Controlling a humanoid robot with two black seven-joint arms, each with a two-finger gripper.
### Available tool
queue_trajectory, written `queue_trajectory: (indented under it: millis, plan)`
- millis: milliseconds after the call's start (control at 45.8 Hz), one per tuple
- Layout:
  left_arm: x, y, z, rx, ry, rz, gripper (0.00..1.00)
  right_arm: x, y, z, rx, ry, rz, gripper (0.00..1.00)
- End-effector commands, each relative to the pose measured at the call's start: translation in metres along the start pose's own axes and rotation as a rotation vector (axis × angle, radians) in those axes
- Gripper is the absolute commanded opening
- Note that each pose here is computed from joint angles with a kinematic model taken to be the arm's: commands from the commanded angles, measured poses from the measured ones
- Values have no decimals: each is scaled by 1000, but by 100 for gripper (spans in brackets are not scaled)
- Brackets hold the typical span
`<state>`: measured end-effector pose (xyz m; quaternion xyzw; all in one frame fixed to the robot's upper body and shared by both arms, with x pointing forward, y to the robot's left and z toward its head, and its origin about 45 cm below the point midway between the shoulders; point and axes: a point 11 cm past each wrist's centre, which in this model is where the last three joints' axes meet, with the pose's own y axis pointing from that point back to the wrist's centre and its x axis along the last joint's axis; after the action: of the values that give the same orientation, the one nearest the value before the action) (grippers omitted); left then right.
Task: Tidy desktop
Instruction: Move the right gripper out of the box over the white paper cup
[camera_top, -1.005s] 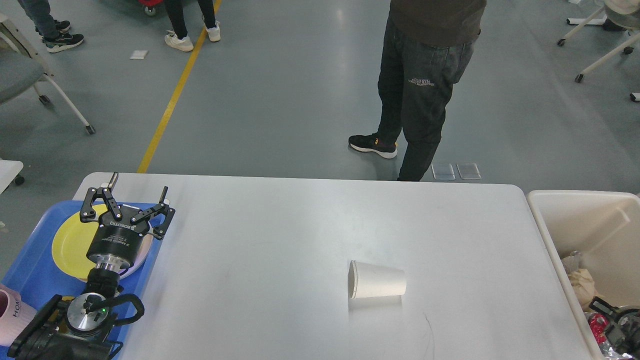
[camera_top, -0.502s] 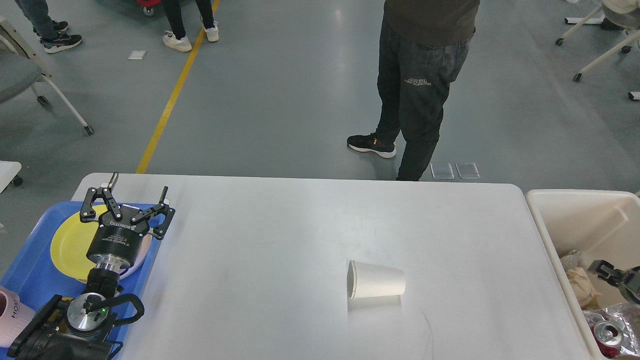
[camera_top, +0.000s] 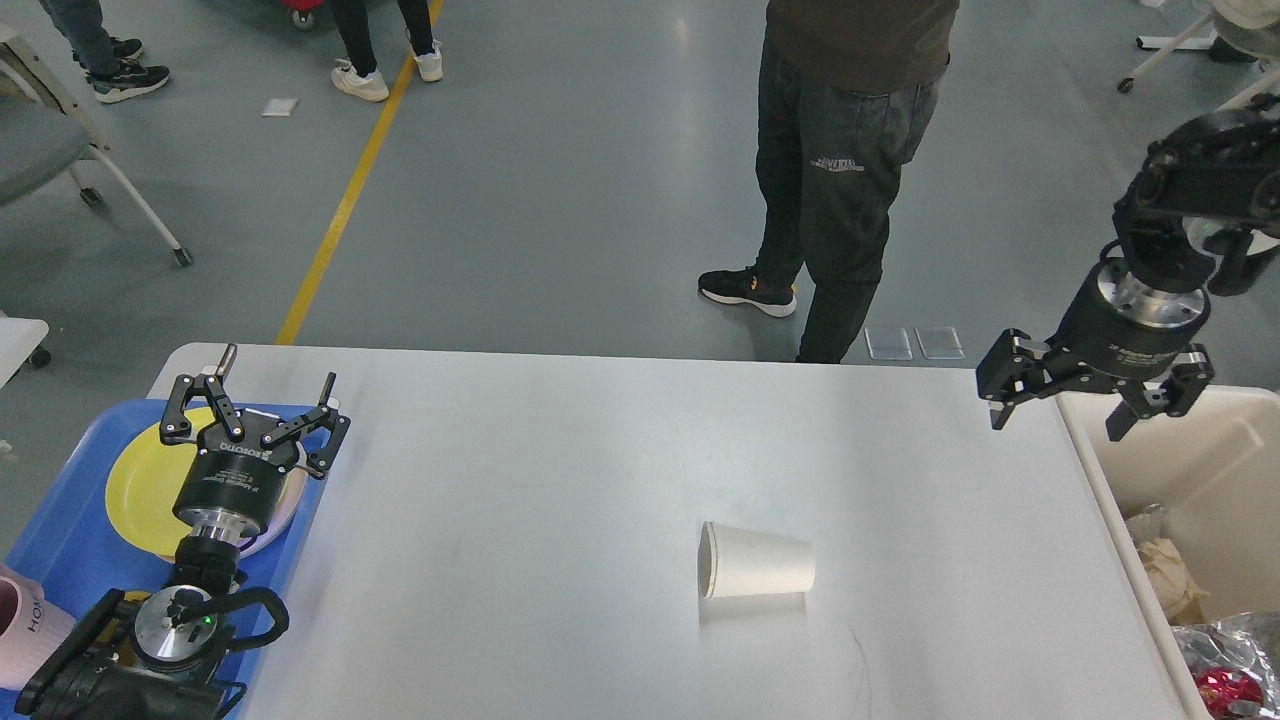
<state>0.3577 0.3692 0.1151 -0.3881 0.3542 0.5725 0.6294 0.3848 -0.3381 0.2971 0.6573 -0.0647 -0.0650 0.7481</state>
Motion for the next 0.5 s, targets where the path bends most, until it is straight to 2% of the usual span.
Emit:
queue_trajectory:
  millis: [0, 262, 480]
  plan:
    - [0, 0, 0, -1, 0, 0, 97, -31, 51, -44, 17, 145, -22, 100]
    - [0, 0, 0, -3, 0, 0, 97, -95, 117, -78, 114, 208, -11, 100]
    - [0, 0, 0, -3, 0, 0, 97, -104, 124, -91, 77, 248, 49, 100]
